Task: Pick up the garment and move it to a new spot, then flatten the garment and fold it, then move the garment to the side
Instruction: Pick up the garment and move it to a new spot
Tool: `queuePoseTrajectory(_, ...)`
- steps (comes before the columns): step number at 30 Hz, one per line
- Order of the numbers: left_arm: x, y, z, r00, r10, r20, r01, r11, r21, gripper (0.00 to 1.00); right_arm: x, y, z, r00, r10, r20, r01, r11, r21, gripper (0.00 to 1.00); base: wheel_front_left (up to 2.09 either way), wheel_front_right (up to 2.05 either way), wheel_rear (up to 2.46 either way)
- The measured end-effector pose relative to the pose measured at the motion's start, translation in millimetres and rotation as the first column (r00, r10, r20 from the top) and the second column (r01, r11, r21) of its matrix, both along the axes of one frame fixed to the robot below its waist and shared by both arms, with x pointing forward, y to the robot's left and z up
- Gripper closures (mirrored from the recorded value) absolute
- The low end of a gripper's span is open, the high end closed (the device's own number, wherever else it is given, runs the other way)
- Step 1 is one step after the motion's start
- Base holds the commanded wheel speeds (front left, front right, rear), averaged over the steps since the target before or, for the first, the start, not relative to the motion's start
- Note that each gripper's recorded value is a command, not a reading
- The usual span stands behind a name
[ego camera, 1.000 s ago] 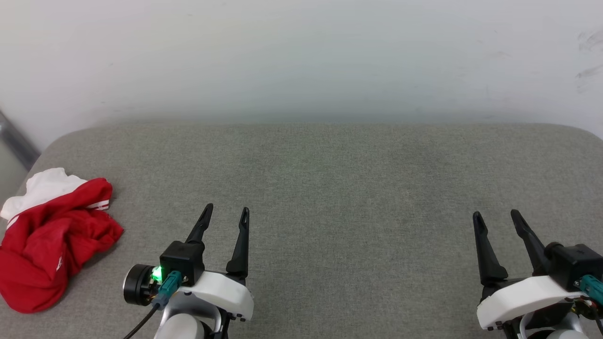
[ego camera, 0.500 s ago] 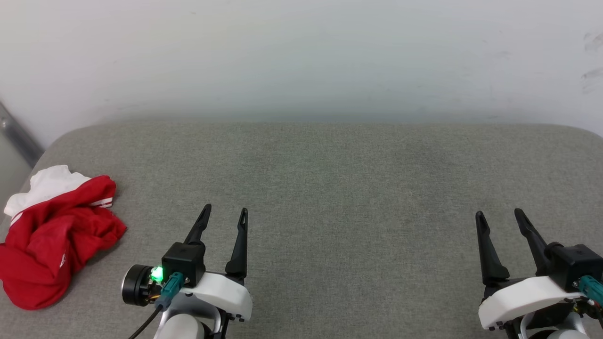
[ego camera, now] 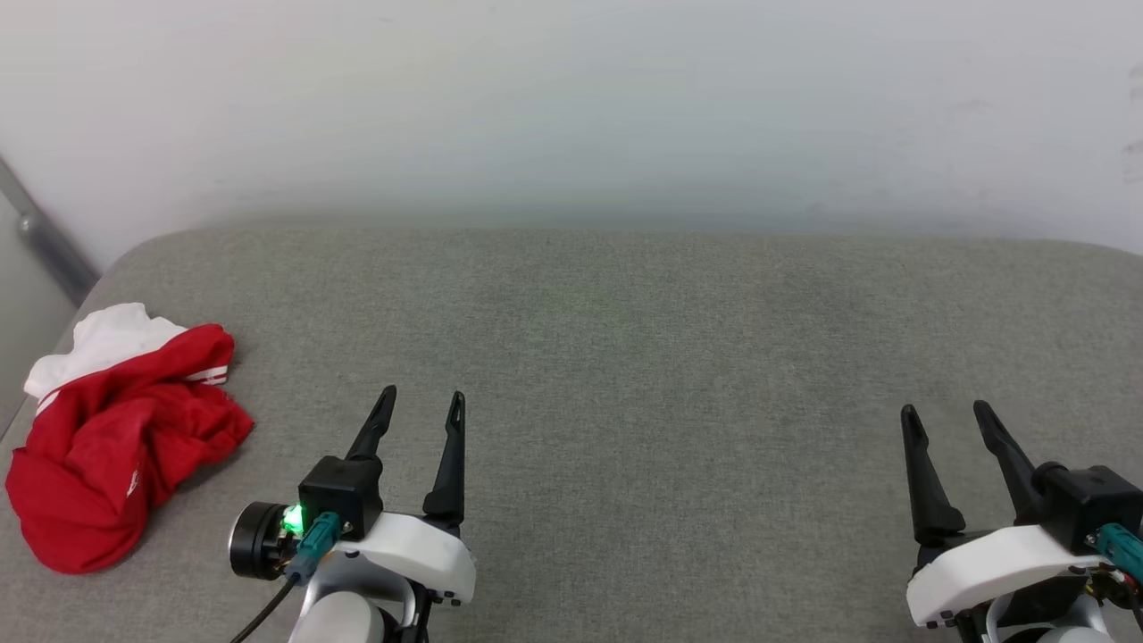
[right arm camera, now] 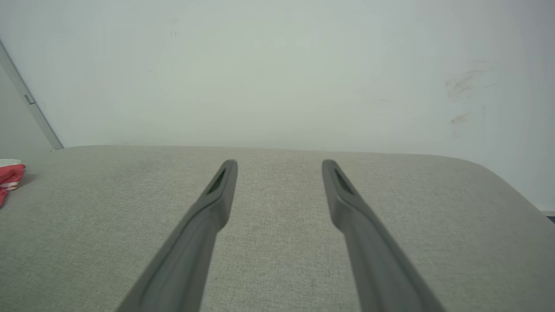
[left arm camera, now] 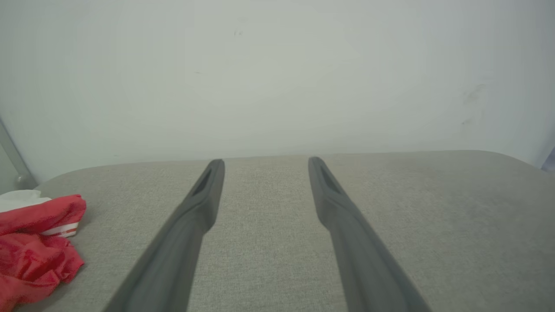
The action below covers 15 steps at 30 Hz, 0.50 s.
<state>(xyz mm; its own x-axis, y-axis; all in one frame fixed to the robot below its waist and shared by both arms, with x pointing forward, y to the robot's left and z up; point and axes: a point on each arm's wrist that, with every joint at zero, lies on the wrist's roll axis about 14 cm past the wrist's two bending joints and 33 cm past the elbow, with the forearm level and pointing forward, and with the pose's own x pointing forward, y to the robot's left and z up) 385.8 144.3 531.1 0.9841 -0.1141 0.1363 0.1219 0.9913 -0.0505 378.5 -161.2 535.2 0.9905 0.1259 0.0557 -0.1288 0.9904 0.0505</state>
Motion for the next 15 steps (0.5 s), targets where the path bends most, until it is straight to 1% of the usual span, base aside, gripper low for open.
queuePoseTrajectory(3,-1.1,6.4,0.2,1.0,0.02,-0.001,-0.02,1.0,-0.018,0.0,2.8,4.5,-0.5,1.0,0.013,-0.002,-0.013,1.0,0.002,0.0,0.0,0.0,0.0)
queuePoseTrajectory(8,-6.1,24.9,1.8,0.997,0.075,0.001,-0.075,0.996,-0.045,0.0,11.0,22.5,0.2,0.998,0.064,0.001,-0.064,0.998,0.004,0.0,0.0,0.0,0.0)
queuePoseTrajectory(12,-14.2,48.6,3.9,0.989,0.145,0.007,-0.145,0.988,-0.056,0.0,19.8,46.3,4.4,0.991,0.13,0.014,-0.13,0.991,0.005,0.0,0.0,0.0,0.0)
queuePoseTrajectory(15,-23.1,70.0,3.8,0.978,0.211,0.004,-0.21,0.975,-0.076,0.0,25.3,67.5,5.1,0.982,0.188,0.016,-0.189,0.982,0.012,0.0,0.0,0.0,0.0)
